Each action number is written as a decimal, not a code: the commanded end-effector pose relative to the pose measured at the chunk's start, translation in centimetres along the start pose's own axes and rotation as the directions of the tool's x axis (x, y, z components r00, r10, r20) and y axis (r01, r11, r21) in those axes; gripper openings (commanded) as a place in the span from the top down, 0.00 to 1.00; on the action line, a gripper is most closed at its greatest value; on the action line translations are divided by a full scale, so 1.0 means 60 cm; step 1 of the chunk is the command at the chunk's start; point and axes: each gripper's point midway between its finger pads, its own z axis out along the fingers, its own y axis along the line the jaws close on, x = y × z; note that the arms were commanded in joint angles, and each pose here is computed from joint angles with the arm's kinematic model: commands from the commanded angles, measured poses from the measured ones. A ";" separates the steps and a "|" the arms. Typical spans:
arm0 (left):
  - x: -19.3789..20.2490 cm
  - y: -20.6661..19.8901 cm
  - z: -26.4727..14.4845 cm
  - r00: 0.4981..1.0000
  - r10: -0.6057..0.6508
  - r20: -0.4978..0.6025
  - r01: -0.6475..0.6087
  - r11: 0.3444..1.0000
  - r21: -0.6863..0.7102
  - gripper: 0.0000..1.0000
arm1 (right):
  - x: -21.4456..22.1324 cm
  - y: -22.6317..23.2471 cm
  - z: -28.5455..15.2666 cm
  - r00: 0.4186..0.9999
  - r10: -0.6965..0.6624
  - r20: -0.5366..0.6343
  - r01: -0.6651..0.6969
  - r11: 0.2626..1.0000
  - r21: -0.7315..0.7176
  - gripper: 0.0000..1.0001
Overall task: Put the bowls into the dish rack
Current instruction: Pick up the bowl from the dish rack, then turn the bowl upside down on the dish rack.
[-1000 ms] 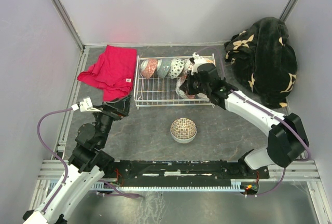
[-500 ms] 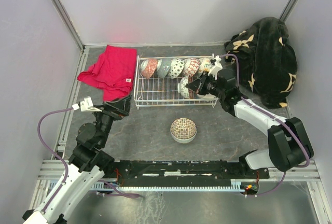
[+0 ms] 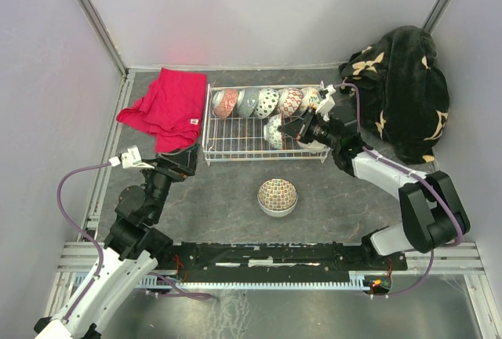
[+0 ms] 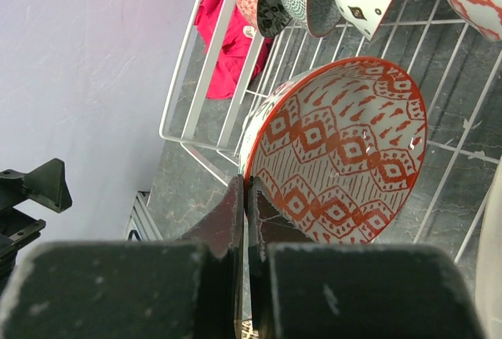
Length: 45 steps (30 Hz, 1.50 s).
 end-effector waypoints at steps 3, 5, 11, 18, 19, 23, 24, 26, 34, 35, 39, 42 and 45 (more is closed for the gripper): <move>-0.021 -0.022 0.001 0.999 -0.004 0.034 0.002 0.999 0.042 0.01 | 0.003 0.017 0.001 1.000 0.002 -0.011 -0.003 0.998 -0.066 0.99; -0.023 -0.023 0.000 0.999 -0.004 0.036 0.003 0.999 0.044 0.01 | 0.005 0.009 0.003 1.000 0.006 -0.012 -0.007 0.999 -0.053 0.99; -0.024 -0.024 -0.001 0.999 -0.006 0.038 0.004 0.999 0.046 0.01 | 0.011 -0.002 0.007 1.000 0.019 -0.017 -0.019 0.999 -0.042 0.99; -0.024 -0.024 -0.001 0.999 -0.006 0.039 0.004 0.999 0.048 0.01 | 0.019 -0.012 0.007 0.999 0.028 -0.021 -0.029 0.999 -0.024 0.99; -0.023 -0.024 -0.001 0.999 -0.005 0.038 0.004 0.999 0.047 0.01 | 0.020 -0.014 0.006 0.999 0.030 -0.023 -0.031 0.999 -0.022 0.99; -0.023 -0.024 -0.001 0.999 -0.007 0.037 0.005 0.999 0.047 0.01 | 0.026 -0.020 0.002 0.999 0.030 -0.031 -0.030 1.000 -0.005 0.99; -0.023 -0.024 -0.001 0.999 -0.007 0.037 0.005 0.999 0.048 0.01 | 0.028 -0.022 0.001 0.999 0.028 -0.033 -0.028 1.000 0.005 0.99; -0.023 -0.024 -0.001 0.999 -0.007 0.037 0.005 0.999 0.048 0.01 | 0.030 -0.027 -0.004 0.999 0.020 -0.040 -0.019 0.999 0.029 0.99; -0.023 -0.024 0.000 0.999 -0.006 0.036 0.005 0.999 0.047 0.01 | 0.042 -0.062 -0.025 0.997 -0.004 -0.074 0.016 0.986 0.164 0.99; -0.022 -0.023 0.000 0.999 -0.006 0.034 0.004 0.999 0.046 0.01 | 0.044 -0.064 -0.026 0.997 -0.005 -0.078 0.019 0.985 0.171 0.99; -0.023 -0.023 0.000 0.999 -0.006 0.036 0.005 0.999 0.045 0.01 | 0.046 -0.074 -0.030 0.996 -0.009 -0.089 0.028 0.978 0.207 0.99; -0.023 -0.023 0.000 0.999 -0.006 0.035 0.004 0.999 0.045 0.01 | 0.046 -0.080 -0.035 0.995 -0.017 -0.094 0.039 0.972 0.233 0.99; -0.023 -0.023 0.000 0.999 -0.006 0.036 0.004 0.999 0.045 0.01 | 0.043 -0.085 -0.043 0.995 -0.031 -0.094 0.055 0.963 0.262 0.99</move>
